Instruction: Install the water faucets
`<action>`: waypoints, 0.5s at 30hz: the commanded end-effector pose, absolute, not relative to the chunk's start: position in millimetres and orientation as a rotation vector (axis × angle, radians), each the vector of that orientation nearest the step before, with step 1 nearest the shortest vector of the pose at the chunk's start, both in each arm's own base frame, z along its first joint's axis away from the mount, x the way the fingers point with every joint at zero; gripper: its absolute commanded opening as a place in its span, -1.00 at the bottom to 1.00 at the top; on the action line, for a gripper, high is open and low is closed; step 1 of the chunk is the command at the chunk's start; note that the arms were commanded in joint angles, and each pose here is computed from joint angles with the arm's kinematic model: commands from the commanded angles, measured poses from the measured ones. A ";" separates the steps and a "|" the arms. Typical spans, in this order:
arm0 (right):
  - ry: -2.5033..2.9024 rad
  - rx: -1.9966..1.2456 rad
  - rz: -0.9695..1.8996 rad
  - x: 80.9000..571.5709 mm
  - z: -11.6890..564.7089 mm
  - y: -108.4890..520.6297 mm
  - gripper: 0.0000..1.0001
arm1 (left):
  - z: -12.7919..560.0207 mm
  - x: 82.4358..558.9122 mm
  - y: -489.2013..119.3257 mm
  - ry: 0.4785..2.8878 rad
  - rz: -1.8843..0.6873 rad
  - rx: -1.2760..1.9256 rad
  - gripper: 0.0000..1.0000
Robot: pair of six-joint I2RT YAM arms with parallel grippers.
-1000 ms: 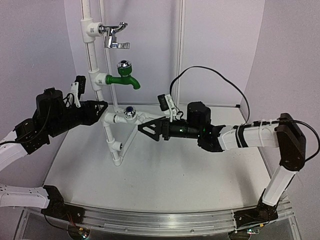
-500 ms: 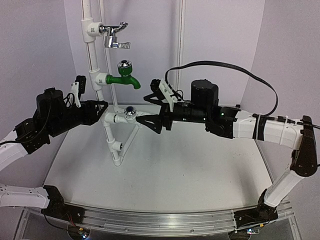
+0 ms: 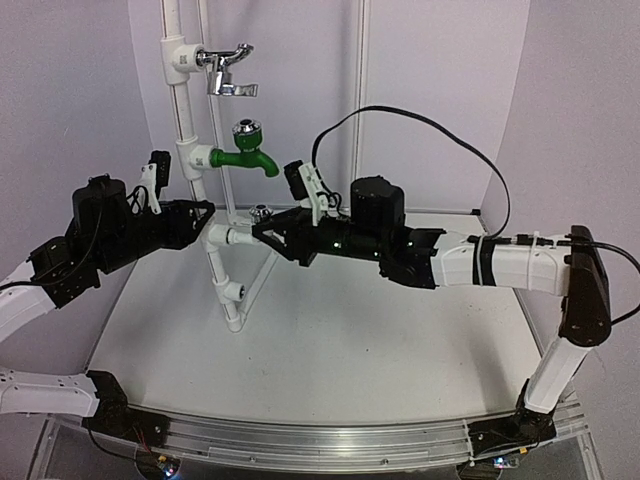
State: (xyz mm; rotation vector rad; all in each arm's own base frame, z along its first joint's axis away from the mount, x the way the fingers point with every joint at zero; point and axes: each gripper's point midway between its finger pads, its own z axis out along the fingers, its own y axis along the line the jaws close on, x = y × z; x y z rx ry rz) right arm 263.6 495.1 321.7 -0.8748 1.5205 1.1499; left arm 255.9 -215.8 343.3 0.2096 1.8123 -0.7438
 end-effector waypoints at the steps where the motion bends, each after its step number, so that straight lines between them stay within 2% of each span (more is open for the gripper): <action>1: 1.716 -0.291 1.394 311.7 328.2 480.5 -1.00 | 321.9 236.1 -236.8 1.948 -0.926 0.205 -1.00; 10: 1.911 0.414 2.074 331.4 266.8 469.2 -0.97 | 321.3 234.7 -235.3 1.947 -0.930 0.201 -1.00; 13: 1.853 0.281 2.129 335.2 270.6 473.0 -0.60 | 321.3 234.2 -234.8 1.945 -0.929 0.201 -1.00; 15: 1.802 0.085 2.079 331.3 280.7 474.6 -0.14 | 322.7 234.0 -233.6 1.940 -0.928 0.198 -1.00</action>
